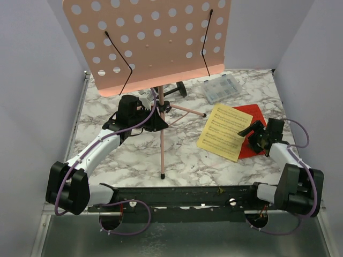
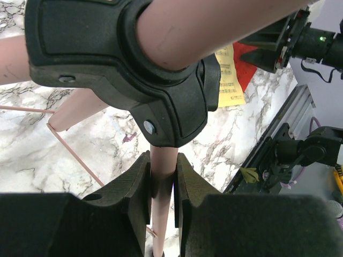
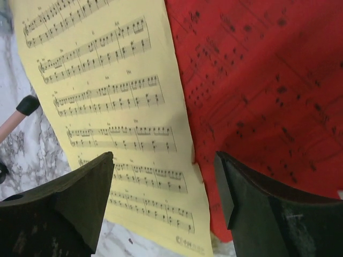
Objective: Set up the instrument practice props
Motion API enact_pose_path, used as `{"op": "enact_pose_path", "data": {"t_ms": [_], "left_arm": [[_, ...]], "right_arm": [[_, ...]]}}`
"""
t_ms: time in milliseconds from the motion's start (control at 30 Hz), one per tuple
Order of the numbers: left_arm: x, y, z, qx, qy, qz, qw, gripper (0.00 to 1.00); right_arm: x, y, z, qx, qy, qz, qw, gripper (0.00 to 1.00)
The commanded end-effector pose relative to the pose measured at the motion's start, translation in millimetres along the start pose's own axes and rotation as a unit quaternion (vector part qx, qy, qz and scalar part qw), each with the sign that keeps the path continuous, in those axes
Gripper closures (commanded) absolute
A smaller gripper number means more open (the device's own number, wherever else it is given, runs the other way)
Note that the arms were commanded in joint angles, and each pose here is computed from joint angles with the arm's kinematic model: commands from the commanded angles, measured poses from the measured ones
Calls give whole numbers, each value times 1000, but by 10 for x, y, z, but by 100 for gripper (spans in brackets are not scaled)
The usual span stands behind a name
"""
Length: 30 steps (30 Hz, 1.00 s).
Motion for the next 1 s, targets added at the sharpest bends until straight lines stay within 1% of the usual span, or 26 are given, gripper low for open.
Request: {"op": "enact_pose_path", "data": {"t_ms": [0,67,133,267,433,500,567,667,733,767,867,900,967], "left_arm": [[-35,120,-163,-38,30,38,998,100],[-26,127,-167,-40,33,38,998,100],[-21,125,-168,-43,36,36,998,100],[-9,142,-176,-44,38,38,998,100],[-8,147,-177,-44,38,40,998,100],[-7,149,-175,-43,37,41,998,100],[-6,147,-172,-43,37,40,998,100],[3,156,-178,-45,39,41,997,100],[9,164,-180,-46,40,42,997,100],[10,160,-176,-46,40,41,997,100],[8,158,-177,-47,41,40,997,100],[8,157,-176,-47,40,40,997,100],[0,151,-173,-45,38,41,997,100]], "right_arm": [[129,63,267,-57,-33,44,997,19],[167,24,291,-56,-41,40,997,19],[207,20,304,-64,-50,74,994,19],[308,13,244,-54,-22,118,991,20],[368,49,137,-43,17,181,982,24],[333,90,101,-54,18,224,973,24],[275,153,71,-62,18,278,959,25],[185,225,42,-54,12,330,943,27],[128,242,16,-36,-5,338,940,29],[108,237,1,-21,-15,332,943,31],[104,158,-86,61,-50,292,953,37],[121,127,-115,95,-54,277,955,40],[163,74,-150,116,-74,269,953,49]]}}
Point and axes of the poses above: each gripper's point midway between its finger pads, its own x axis out along the fingers, its own y axis along the line the jaws close on, z = x × y, the point moved 9 cm from there along -x, back along the fingers, and after that the axes turned 10 degrees about -x, right-handed, at the moved point
